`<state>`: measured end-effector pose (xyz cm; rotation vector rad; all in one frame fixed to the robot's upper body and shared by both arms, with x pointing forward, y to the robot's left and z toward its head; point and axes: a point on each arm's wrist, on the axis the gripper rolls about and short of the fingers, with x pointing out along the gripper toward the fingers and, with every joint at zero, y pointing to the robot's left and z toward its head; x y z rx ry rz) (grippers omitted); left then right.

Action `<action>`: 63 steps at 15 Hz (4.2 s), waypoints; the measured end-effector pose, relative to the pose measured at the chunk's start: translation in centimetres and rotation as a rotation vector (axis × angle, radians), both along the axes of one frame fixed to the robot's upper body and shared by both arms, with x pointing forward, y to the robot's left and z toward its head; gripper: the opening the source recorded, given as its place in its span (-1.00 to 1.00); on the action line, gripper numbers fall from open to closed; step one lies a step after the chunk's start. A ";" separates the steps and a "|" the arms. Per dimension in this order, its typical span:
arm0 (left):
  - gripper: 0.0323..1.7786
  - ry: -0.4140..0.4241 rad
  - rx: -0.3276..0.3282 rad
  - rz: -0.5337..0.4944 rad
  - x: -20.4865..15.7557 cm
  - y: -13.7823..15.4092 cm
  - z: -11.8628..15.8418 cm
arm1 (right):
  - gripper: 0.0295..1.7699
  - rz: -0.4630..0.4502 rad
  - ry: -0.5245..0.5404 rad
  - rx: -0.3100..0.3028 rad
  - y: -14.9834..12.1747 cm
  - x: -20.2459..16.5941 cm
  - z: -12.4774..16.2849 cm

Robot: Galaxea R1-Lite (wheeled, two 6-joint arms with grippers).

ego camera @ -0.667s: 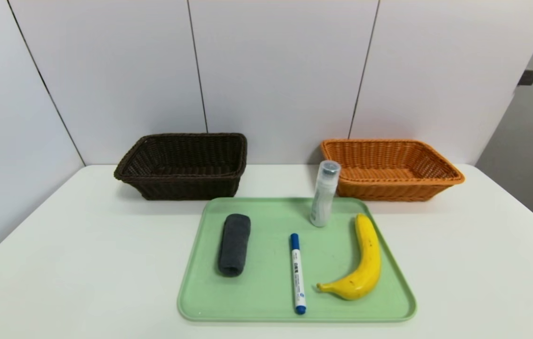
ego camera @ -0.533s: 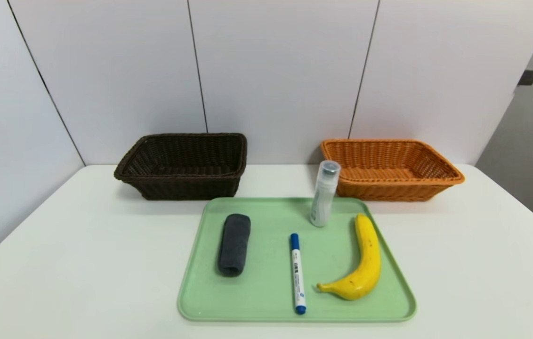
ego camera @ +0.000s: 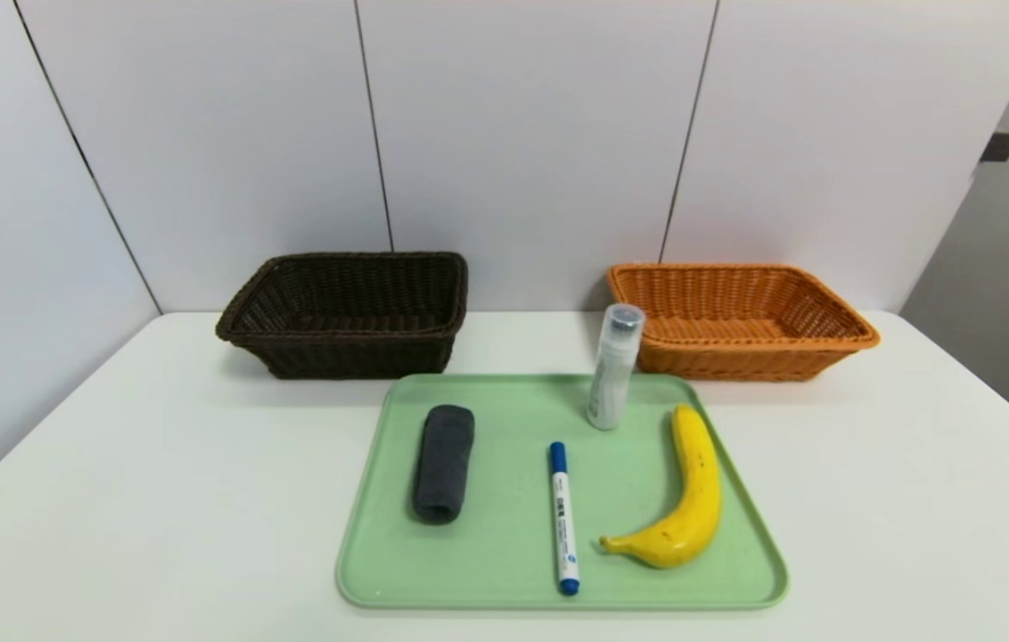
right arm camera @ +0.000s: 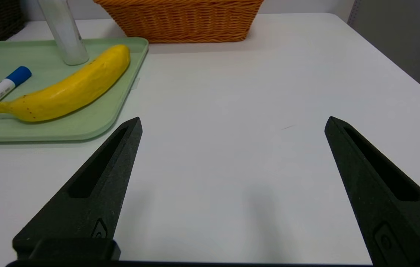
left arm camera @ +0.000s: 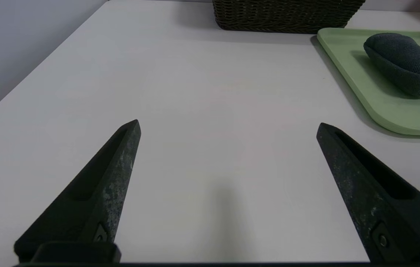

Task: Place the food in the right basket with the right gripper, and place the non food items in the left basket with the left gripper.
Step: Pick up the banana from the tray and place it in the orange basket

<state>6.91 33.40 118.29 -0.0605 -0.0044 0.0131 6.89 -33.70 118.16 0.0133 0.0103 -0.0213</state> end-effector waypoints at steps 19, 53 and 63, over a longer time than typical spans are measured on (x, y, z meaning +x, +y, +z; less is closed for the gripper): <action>0.90 0.037 0.002 -0.089 2.0 -0.2 16.2 | 0.92 0.111 0.056 0.100 0.4 8.0 27.3; 0.90 0.582 -0.075 -0.371 18.1 -8.6 17.4 | 0.92 -0.111 1.439 0.293 18.4 28.4 13.3; 0.90 0.589 -0.086 -0.373 17.8 -8.5 17.2 | 0.92 -0.201 1.497 0.302 19.0 31.2 10.0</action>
